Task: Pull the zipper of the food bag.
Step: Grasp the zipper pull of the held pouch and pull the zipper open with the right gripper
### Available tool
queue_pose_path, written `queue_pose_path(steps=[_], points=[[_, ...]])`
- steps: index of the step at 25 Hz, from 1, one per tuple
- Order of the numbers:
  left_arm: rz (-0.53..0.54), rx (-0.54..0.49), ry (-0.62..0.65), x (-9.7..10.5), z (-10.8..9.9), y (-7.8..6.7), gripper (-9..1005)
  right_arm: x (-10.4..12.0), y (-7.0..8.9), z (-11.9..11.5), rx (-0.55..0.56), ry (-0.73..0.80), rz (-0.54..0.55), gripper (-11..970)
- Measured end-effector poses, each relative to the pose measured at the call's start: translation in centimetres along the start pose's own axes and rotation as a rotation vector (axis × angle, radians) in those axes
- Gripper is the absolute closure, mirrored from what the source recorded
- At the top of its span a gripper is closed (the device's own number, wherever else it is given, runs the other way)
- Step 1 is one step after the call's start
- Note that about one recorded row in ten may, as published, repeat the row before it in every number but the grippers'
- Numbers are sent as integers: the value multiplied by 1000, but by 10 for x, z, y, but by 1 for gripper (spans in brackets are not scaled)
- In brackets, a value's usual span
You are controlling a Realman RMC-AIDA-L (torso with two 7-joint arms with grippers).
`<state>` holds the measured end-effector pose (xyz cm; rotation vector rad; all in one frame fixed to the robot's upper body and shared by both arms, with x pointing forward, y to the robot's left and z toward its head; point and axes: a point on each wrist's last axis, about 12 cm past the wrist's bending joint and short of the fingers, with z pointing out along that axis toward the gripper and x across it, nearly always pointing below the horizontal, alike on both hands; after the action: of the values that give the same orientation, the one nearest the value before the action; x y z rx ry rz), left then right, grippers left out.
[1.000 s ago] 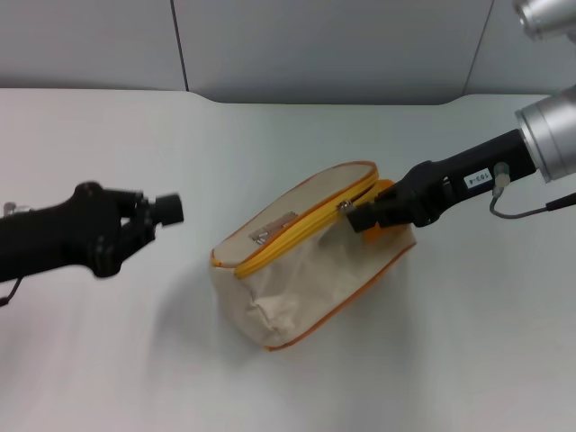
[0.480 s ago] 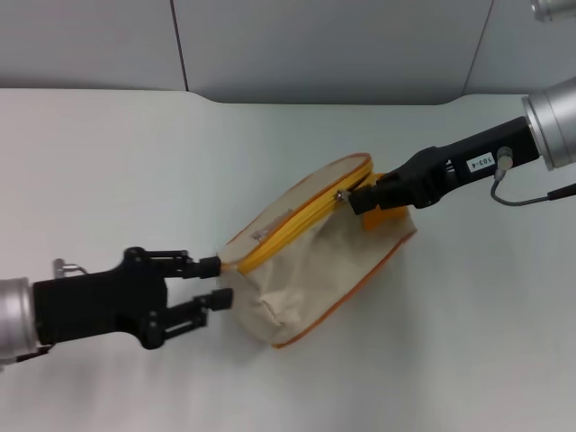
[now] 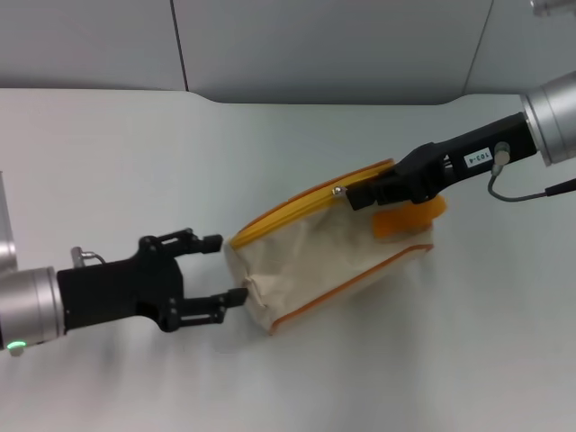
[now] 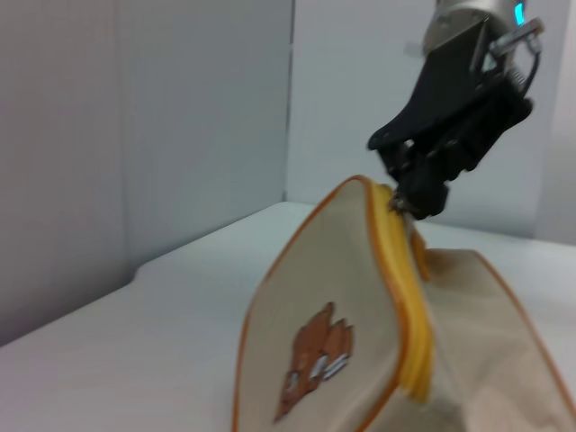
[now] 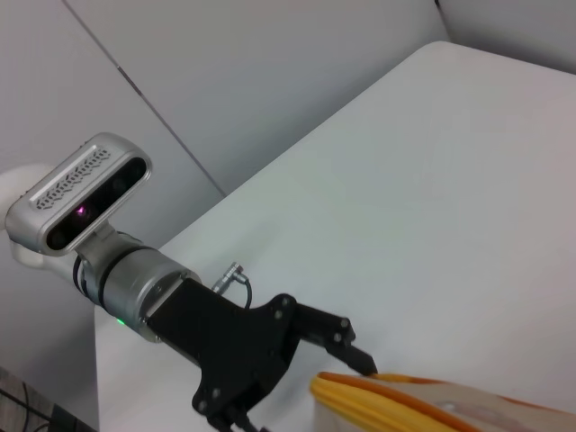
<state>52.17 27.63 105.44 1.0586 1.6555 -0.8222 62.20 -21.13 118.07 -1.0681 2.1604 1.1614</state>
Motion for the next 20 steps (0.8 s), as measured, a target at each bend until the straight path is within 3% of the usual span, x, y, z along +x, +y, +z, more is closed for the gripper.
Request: queue_pose_path(steps=[4,8,12,20], points=[[42,-60,11,1,-14,6,178,0,-1,0,5,3,9,958],[86,-77,29,2,-13,9,179,2,-2,-3,13,-2,23,958],[126,7,37,-2,0,3,180,3,-4,-4,26,-12,35,957],[173,38,19,-2,14,0,182,3,-6,-7,42,-16,38,957]])
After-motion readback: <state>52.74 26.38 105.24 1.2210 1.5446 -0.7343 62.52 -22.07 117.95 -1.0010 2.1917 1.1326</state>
